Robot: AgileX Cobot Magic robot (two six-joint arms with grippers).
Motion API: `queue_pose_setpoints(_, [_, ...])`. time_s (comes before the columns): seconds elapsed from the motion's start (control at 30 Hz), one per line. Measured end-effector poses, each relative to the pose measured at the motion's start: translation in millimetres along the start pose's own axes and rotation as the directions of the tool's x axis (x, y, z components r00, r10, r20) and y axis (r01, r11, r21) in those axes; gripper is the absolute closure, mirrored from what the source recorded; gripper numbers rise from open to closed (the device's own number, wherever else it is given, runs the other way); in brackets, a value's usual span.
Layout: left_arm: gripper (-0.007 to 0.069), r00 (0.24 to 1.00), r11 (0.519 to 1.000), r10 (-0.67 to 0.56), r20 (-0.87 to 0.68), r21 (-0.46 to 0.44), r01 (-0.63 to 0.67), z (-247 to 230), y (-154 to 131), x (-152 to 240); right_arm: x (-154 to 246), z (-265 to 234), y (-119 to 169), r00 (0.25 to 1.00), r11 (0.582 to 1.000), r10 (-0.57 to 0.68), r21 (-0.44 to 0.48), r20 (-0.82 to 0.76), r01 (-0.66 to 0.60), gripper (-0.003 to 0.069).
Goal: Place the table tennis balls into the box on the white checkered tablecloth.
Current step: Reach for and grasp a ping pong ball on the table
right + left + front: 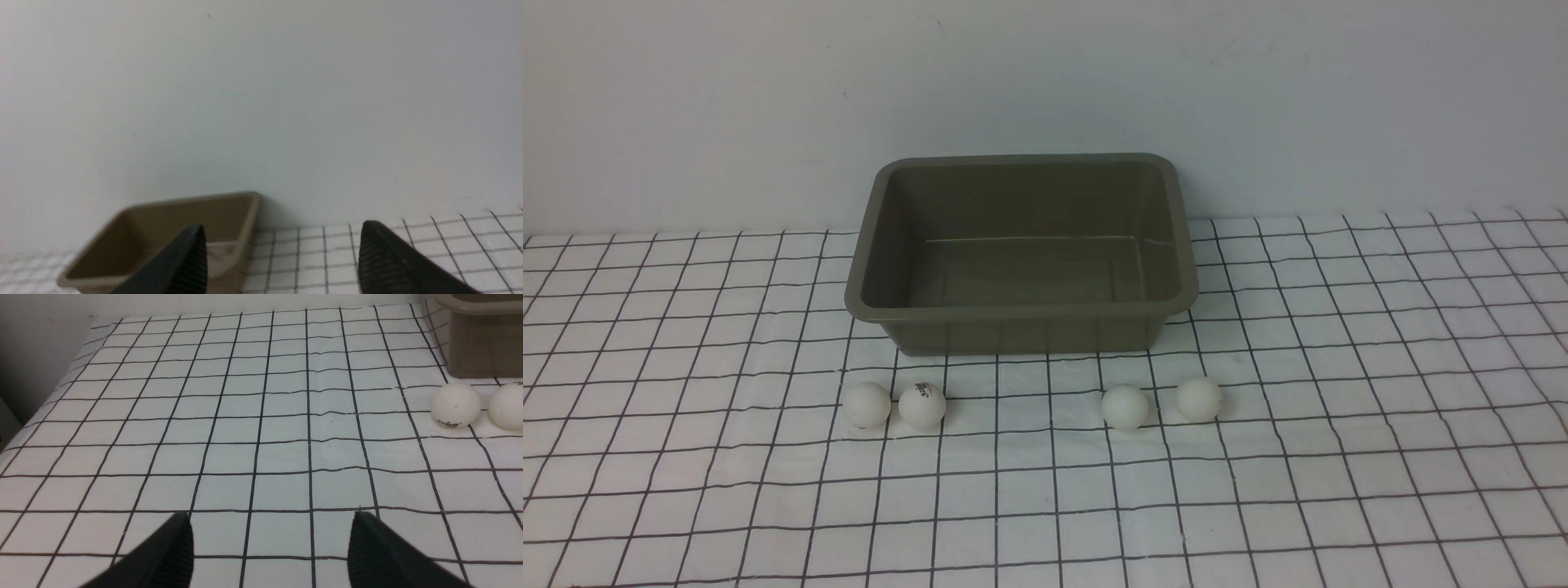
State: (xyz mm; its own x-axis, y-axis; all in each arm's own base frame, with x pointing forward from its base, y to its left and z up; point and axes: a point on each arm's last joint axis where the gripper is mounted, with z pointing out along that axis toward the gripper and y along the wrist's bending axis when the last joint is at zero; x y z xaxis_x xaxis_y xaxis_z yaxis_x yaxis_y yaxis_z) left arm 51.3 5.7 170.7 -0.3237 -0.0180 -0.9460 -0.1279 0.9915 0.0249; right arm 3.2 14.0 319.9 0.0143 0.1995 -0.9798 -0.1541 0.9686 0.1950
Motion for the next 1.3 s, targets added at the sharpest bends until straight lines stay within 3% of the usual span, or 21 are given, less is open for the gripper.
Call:
queue_pose_setpoints(0.23, [0.0167, 1.000, 1.000, 0.000, 0.000, 0.000, 0.000, 0.0, 0.0, 0.0, -1.7, -0.5, 7.4, 0.994, 0.991, 0.105, -0.082, 0.008, -0.104, 0.0209])
queue_pose_setpoints(0.4, [0.0167, 1.000, 1.000, 0.000, 0.000, 0.000, 0.000, 0.0, 0.0, 0.0, 11.9, 3.4, 11.7, 0.976, 0.983, 0.128, -0.109, -0.174, -0.148, 0.0229])
queue_pose_setpoints(0.53, [0.0167, 1.000, 1.000, 0.000, 0.000, 0.000, 0.000, 0.0, 0.0, 0.0, 26.2, 27.0, 11.1, 0.893, 0.982, 0.102, -0.099, -0.438, -0.161, 0.0244])
queue_pose_setpoints(0.6, [0.0167, 1.000, 1.000, 0.000, 0.000, 0.000, 0.000, 0.0, 0.0, 0.0, 34.1, 45.9, 8.1, 0.821, 0.985, 0.057, -0.101, -0.567, -0.138, 0.0248])
queue_pose_setpoints(0.8, [0.0167, 1.000, 1.000, 0.000, 0.000, 0.000, 0.000, 0.0, 0.0, 0.0, 47.2, 85.0, 0.3, 0.706, 0.979, -0.127, -0.204, -0.697, -0.026, 0.0249])
queue_pose_setpoints(0.87, [0.0167, 1.000, 1.000, 0.000, 0.000, 0.000, 0.000, 0.0, 0.0, 0.0, 45.6, 112.5, -3.3, 0.652, 0.938, -0.306, -0.338, -0.694, 0.080, 0.0249])
queue_pose_setpoints(0.97, [0.0167, 1.000, 1.000, -0.001, 0.000, 0.000, 0.001, 0.0, 0.0, 0.0, 36.0, 135.0, -4.6, 0.642, 0.899, -0.404, -0.413, -0.652, 0.147, 0.0249])
queue_pose_setpoints(1.3, [0.0167, 1.000, 1.000, 0.002, 0.000, 0.011, -0.002, 0.0, -0.6, 0.0, 37.4, 204.5, -1.6, 0.556, 0.853, -0.475, -0.513, -0.682, 0.100, 0.0249])
